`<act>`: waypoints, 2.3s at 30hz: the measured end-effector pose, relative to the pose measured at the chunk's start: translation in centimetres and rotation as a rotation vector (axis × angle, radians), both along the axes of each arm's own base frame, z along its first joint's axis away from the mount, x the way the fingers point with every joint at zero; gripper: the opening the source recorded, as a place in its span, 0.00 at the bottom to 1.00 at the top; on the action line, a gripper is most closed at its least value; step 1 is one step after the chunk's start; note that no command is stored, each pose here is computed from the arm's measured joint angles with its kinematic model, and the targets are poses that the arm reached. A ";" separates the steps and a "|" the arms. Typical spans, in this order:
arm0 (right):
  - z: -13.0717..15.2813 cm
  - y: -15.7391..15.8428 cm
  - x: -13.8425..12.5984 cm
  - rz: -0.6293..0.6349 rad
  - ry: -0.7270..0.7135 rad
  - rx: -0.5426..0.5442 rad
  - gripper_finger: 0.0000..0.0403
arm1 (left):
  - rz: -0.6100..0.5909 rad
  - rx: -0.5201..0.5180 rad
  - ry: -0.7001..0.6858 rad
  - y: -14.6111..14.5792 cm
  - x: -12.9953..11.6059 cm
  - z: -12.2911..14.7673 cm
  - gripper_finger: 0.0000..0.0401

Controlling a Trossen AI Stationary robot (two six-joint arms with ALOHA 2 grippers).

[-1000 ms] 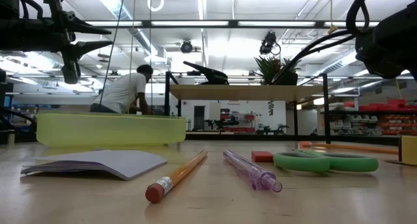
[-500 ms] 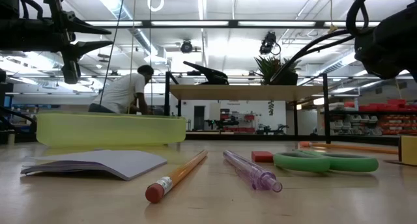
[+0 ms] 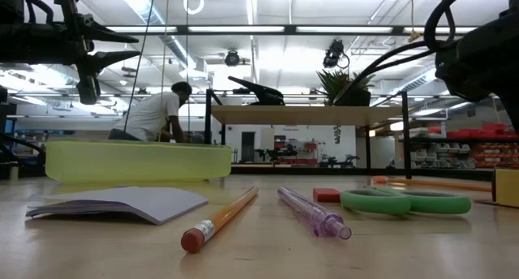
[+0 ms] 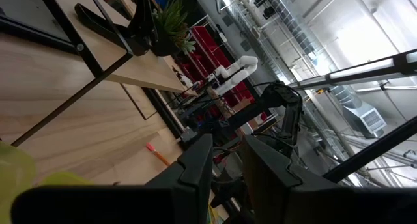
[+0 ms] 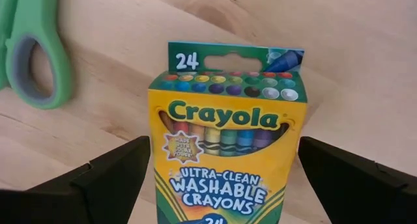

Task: Pack school essentials
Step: Put the yellow crayon box into the yellow supply box

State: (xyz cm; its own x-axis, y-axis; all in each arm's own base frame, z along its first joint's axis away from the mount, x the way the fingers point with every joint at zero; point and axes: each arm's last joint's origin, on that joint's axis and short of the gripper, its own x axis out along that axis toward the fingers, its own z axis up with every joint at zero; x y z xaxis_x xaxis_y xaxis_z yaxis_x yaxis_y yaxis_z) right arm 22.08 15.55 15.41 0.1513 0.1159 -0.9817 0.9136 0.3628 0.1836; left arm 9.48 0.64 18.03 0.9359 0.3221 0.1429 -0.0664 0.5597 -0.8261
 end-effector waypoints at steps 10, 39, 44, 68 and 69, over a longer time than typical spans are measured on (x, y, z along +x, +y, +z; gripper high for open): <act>-0.1 -0.1 0.0 0.006 -0.003 0.000 0.99 | -0.001 0.000 -0.001 0.0 0.0 0.0 0.23; -1.1 -0.1 -0.1 -0.028 0.061 -0.030 0.95 | -0.001 -0.001 -0.001 0.0 0.0 0.0 0.23; -1.3 -0.3 -0.2 -0.037 0.044 -0.052 0.89 | -0.002 -0.001 -0.001 0.0 0.0 0.0 0.22; -1.2 -0.8 0.4 0.042 -0.021 -0.088 0.87 | 0.000 0.005 0.001 0.0 0.0 0.0 0.24; -1.2 -0.8 0.4 0.046 -0.021 -0.087 0.87 | 0.000 0.006 0.001 0.0 0.0 0.0 0.23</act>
State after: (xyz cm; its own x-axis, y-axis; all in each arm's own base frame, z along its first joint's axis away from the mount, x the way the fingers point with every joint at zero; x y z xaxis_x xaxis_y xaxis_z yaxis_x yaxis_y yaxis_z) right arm 22.45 14.78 14.20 0.1681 0.0378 -0.9850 0.8921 0.4193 0.1684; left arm 9.48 0.64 18.04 0.9361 0.3212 0.1433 -0.0676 0.5642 -0.8229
